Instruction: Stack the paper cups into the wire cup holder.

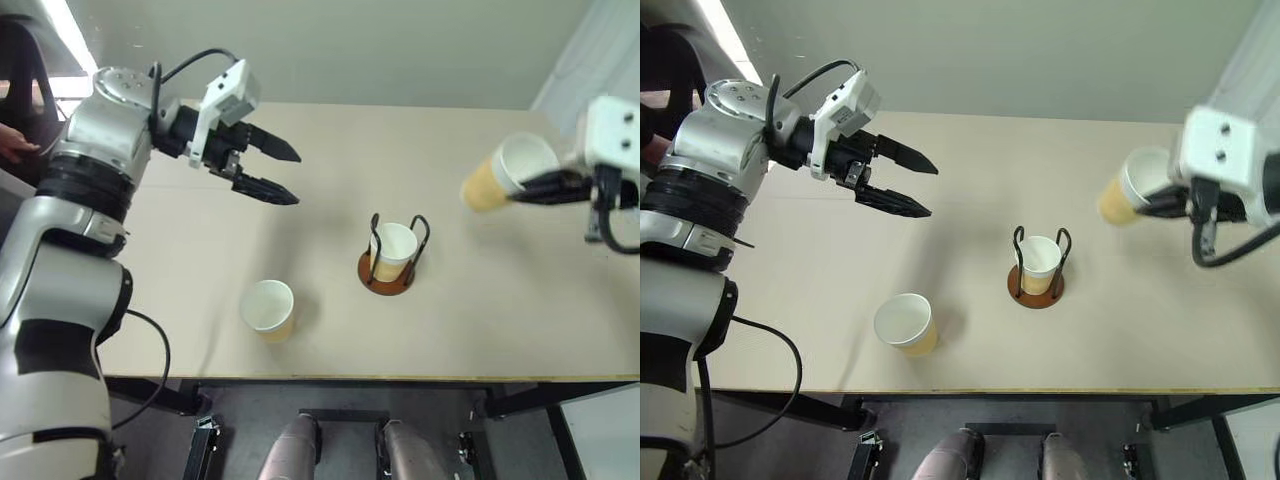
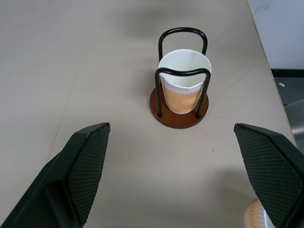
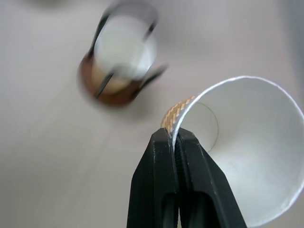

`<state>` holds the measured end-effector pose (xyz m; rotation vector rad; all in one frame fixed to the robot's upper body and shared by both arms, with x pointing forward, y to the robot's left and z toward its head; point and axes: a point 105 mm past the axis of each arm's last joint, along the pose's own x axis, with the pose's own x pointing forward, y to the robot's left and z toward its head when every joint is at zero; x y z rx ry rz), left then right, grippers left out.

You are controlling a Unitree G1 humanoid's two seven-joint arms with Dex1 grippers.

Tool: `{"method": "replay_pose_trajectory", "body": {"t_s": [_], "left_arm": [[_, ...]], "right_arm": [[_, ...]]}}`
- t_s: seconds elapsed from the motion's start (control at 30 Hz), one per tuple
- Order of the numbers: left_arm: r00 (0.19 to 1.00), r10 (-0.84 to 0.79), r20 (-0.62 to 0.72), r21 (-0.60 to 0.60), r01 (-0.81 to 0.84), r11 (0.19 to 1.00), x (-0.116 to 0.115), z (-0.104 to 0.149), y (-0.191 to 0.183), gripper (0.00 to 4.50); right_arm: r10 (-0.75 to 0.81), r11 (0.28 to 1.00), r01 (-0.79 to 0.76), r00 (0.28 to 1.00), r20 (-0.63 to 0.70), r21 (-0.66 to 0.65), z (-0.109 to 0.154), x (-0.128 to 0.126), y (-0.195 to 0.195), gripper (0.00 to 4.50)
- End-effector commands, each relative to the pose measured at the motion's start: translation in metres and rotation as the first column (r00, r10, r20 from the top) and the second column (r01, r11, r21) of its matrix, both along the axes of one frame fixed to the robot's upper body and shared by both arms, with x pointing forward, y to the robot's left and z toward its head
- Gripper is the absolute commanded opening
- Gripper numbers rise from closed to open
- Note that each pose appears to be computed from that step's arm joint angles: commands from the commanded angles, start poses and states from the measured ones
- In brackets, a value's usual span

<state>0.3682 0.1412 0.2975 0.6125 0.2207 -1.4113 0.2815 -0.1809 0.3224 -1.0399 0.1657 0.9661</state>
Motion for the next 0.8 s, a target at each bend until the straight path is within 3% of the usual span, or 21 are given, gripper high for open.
{"method": "replay_pose_trajectory", "body": {"t_s": [0.03, 0.3, 0.8], "left_arm": [[0.998, -0.045, 0.033, 0.003, 0.045, 0.999, -0.006, 0.011, -0.002, 4.50], [0.998, -0.054, 0.028, 0.008, 0.053, 0.999, -0.005, 0.009, -0.005, 4.50], [0.998, -0.064, 0.018, 0.007, 0.064, 0.998, -0.006, 0.006, -0.006, 4.50]], "right_arm": [[0.072, 0.997, -0.072, 0.997, -0.020, 0.026, 0.007, -0.006, 0.022, 0.03], [0.183, 0.983, -0.183, 0.978, -0.100, 0.016, -0.011, -0.004, 0.054, 0.03], [0.238, 0.956, -0.253, 0.965, -0.113, -0.151, -0.039, 0.017, 0.058, 0.03]]}}
